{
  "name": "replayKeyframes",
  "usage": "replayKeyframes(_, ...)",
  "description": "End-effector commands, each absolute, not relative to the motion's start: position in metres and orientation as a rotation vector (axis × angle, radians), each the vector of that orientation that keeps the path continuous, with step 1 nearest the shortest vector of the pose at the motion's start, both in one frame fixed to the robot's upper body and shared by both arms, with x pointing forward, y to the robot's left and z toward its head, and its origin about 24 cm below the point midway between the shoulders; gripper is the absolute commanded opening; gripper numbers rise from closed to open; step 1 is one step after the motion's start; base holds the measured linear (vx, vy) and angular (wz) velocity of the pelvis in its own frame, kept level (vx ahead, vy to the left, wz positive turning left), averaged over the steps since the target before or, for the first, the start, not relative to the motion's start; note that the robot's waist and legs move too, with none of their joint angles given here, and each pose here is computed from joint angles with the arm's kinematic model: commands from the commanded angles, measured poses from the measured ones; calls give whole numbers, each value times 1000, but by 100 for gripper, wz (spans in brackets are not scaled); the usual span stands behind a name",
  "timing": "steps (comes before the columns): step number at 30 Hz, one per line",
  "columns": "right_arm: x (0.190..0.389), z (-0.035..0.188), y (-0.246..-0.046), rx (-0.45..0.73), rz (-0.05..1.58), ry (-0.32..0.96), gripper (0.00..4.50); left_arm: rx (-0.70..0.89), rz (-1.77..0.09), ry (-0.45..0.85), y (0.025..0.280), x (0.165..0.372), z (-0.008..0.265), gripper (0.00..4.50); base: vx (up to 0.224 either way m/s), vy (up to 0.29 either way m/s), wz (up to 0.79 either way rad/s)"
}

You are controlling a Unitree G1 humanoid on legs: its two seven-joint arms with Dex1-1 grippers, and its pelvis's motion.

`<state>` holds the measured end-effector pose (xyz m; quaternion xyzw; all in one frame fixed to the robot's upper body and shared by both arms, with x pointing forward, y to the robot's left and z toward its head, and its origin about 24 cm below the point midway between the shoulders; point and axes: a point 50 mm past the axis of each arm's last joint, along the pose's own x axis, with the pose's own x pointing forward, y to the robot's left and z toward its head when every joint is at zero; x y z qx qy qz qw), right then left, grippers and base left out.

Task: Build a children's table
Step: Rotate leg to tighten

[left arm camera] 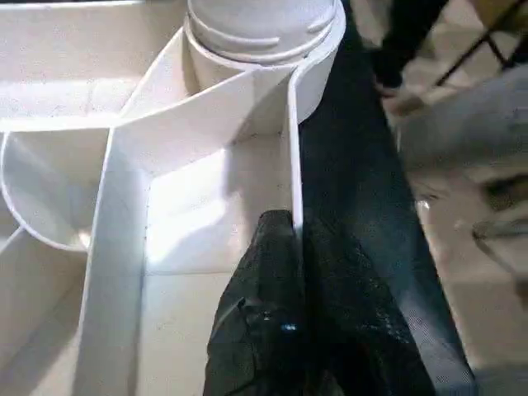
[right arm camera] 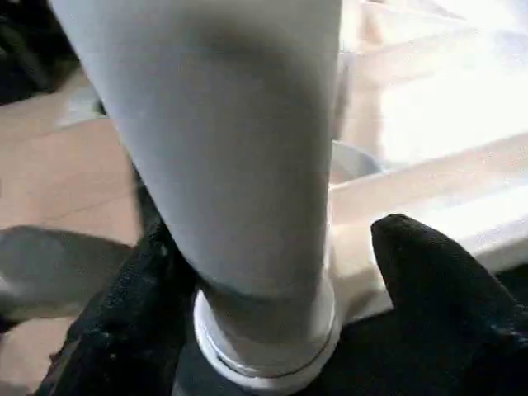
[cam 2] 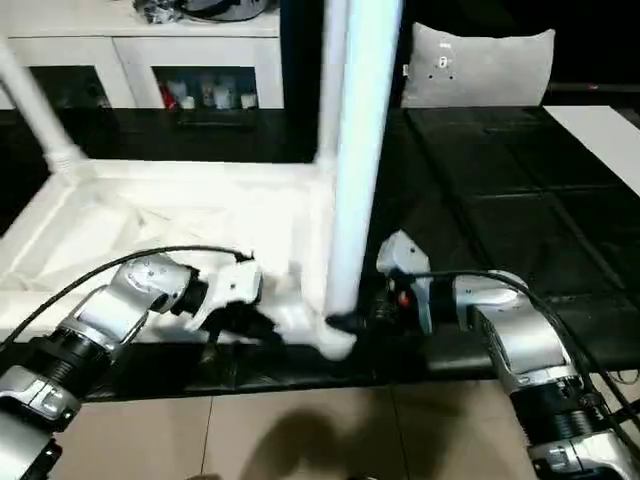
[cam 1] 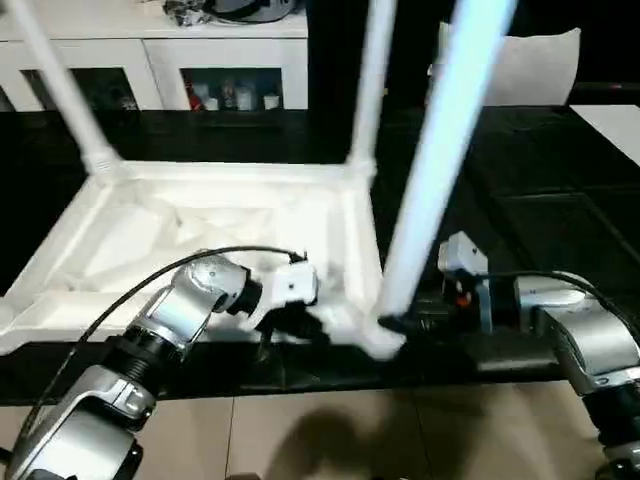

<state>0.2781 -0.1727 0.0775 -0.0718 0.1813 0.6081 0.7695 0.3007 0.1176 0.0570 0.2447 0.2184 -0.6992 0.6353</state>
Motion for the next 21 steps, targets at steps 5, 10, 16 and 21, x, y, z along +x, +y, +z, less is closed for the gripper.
replayKeyframes(5,270,77,-171,-104,1423,445,282,631,-1720,476,112,300,67,0,0,0,0)
replayKeyframes(10,265,76,-170,-83,1464,459,238,625,-1731,469,111,300,67,0,0,0,0)
replayKeyframes(16,263,76,-168,-53,1476,457,201,594,-1725,459,109,299,65,0,0,0,0)
replayKeyframes(21,264,78,-160,13,1407,416,196,512,-1651,483,104,298,62,0,0,0,0)
